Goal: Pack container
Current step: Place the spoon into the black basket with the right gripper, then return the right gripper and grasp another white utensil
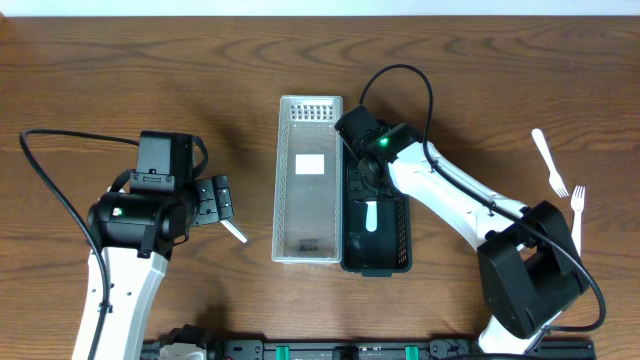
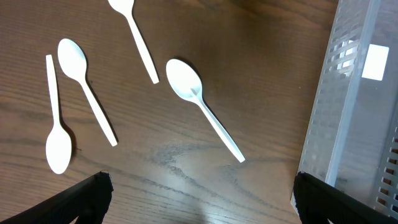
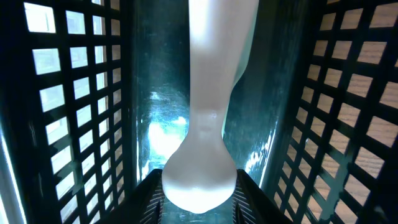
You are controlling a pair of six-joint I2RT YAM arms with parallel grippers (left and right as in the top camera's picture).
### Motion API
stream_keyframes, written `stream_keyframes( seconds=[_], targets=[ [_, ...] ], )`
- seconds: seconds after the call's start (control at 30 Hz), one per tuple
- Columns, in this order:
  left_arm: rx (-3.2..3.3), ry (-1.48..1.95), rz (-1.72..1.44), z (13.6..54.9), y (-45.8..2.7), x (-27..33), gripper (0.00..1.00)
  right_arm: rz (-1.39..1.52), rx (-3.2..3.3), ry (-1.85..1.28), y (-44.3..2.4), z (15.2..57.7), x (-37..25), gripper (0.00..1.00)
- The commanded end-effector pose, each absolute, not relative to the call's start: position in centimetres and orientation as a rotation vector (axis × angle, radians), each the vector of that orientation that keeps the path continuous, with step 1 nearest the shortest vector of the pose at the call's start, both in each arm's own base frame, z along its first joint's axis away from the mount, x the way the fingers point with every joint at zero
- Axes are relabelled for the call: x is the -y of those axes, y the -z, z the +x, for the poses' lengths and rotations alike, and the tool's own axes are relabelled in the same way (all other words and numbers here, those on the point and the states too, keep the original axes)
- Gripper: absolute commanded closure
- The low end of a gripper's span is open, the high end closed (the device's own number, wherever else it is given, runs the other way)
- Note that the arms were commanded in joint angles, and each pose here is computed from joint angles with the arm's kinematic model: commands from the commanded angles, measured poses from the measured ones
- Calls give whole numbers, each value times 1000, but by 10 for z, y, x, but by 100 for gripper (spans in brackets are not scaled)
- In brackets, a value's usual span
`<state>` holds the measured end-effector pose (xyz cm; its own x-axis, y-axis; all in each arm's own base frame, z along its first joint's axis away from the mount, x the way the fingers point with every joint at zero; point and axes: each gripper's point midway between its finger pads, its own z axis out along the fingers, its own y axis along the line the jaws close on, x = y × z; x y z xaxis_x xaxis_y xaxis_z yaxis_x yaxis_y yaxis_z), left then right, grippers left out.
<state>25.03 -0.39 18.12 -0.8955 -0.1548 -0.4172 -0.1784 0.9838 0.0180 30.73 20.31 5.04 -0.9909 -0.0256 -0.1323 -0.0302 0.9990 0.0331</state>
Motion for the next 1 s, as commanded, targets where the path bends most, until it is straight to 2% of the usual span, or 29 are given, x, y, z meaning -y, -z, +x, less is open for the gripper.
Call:
stream_keyframes(
  seconds=[0.0,0.1,0.17,0.37,0.47,0.6,0.73,0.97],
  targets=[
    [-2698,-88,-262,251,-183,2,5,-7,-2997,-31,-52,311,-197,57],
    [-2698,-88,-262,251,-183,2,5,-27,-2998,-24,-56,312,-190,52],
    [-2698,-89,-262,251,-183,2,5,-59,-2987,-27,-64,314,-184,36],
    [-2697,-89,-262,251,-183,2,5,40,-2832,-43,-119,335,-145,31],
    [-2698,-89,-262,251,-183,2,5,187,-2684,11,-162,349,-97,24],
    [-2697,-89,-262,251,-183,2,5,160,-2559,96,-201,362,-31,18],
    [-2697,-89,-262,251,-183,2,5,152,-2594,210,-197,360,38,11],
    [-2697,-89,-262,251,-183,2,4,204,-2764,210,-136,358,122,8]
  ],
)
